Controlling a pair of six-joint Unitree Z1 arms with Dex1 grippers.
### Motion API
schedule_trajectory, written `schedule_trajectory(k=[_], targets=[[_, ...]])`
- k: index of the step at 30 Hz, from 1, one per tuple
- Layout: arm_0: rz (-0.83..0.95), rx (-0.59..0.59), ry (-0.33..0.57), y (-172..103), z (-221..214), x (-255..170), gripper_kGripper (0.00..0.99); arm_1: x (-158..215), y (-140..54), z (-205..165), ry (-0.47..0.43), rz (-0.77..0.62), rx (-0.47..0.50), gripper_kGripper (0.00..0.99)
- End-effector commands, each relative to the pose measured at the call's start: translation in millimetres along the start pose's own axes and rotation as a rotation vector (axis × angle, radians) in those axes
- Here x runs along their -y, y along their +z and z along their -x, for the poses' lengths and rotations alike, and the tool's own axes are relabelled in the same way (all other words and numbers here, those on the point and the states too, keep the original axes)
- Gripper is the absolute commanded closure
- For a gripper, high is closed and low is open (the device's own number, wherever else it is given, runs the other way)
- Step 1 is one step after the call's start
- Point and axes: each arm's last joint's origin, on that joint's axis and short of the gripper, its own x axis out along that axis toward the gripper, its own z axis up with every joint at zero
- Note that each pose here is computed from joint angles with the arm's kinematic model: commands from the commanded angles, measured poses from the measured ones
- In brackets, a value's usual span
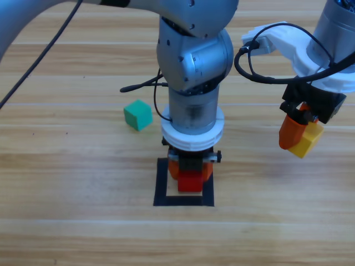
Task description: Stack the blocks in the rectangular block: red at the bottom, yellow in the middle, green on top
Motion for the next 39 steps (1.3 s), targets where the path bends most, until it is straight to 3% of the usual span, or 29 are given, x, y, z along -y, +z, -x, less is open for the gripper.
schedule_trajectory(k=[1, 39], targets=[[-0.01, -0.033, 0.065, -7.5, -23.9, 2.8, 0.927, 9.2, 6.5, -29.0, 0.01, -0.022, -0.074, 0.99], [0.018, -0.033, 0.059, 4.0, -40.4, -9.0, 0.926, 10.2, 9.6, -31.8, 0.006, -0.022, -0.076, 0.99]])
